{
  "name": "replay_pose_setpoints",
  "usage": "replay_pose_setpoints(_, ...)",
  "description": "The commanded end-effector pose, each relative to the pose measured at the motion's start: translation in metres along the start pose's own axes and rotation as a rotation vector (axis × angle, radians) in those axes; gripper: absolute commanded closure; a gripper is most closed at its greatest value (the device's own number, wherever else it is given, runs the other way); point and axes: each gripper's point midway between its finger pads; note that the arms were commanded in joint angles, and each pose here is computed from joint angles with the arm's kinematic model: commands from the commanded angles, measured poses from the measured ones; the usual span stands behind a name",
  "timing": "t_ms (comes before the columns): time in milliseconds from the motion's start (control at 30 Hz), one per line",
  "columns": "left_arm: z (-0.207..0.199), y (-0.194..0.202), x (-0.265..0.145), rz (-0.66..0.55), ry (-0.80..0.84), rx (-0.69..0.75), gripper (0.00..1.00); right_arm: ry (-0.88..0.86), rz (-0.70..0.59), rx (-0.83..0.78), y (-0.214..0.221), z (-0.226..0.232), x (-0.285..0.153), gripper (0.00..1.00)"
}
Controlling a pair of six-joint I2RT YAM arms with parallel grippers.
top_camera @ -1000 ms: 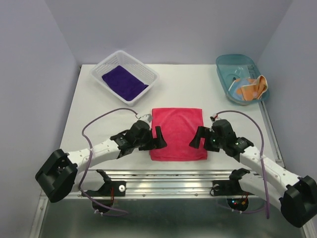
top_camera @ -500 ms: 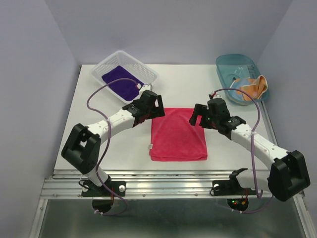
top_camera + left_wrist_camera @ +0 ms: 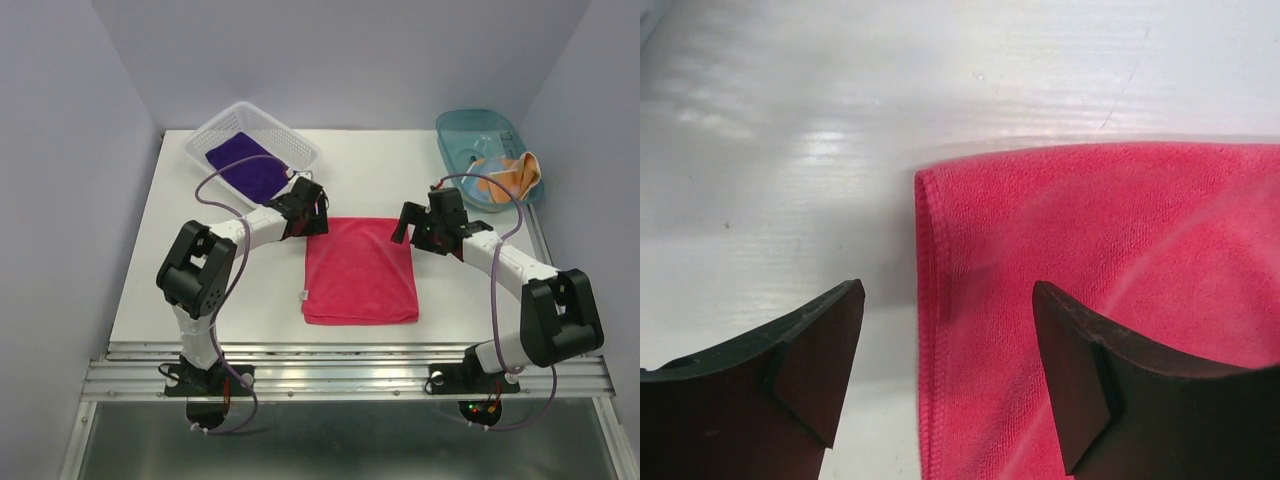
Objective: Fold and stack the towels
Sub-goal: Fold the towel
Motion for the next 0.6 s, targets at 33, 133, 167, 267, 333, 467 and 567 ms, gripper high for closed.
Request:
replay_pose_setpoints(33, -0.012, -0.019, 0.008, -0.028, 0.024, 0.002, 0.22, -0.046, -0.114, -0.019, -0.046, 0.009, -0.001, 0.00)
replay_pose_setpoints(133, -0.010, -0.018, 0.016, -0.022, 0.006, 0.004, 0.28, -0.056, -0.110, -0.017, -0.049, 0.008, 0.003, 0.00)
replay_pose_setpoints(167, -0.010, -0.019, 0.018, -0.022, 0.006, 0.006, 0.30, -0.056, -0.106, -0.021, -0.048, 0.007, 0.005, 0.00)
replay_pose_setpoints(267, -0.006, -0.019, 0.026, -0.026, -0.024, 0.011, 0.32, -0.050, -0.101, -0.021, -0.049, 0.004, 0.007, 0.00)
replay_pose_setpoints(333, -0.004, -0.021, 0.032, -0.027, -0.045, 0.011, 0.33, -0.049, -0.097, -0.031, -0.049, 0.003, 0.010, 0.00)
replay_pose_setpoints(467, -0.004, -0.017, 0.039, -0.008, -0.049, 0.011, 0.35, -0.043, -0.080, -0.042, -0.045, 0.001, 0.016, 0.00)
replay_pose_setpoints(567, -0.002, -0.018, 0.041, -0.009, -0.055, 0.009, 0.35, -0.035, -0.071, -0.047, -0.045, -0.001, 0.021, 0.00)
Point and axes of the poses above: each gripper's point midway between its finger pads, its own x axis out along the fingers, its own z axis along the line the jaws close on, y = z × x, and after that the axes turned 14 degrees about -x, right-handed
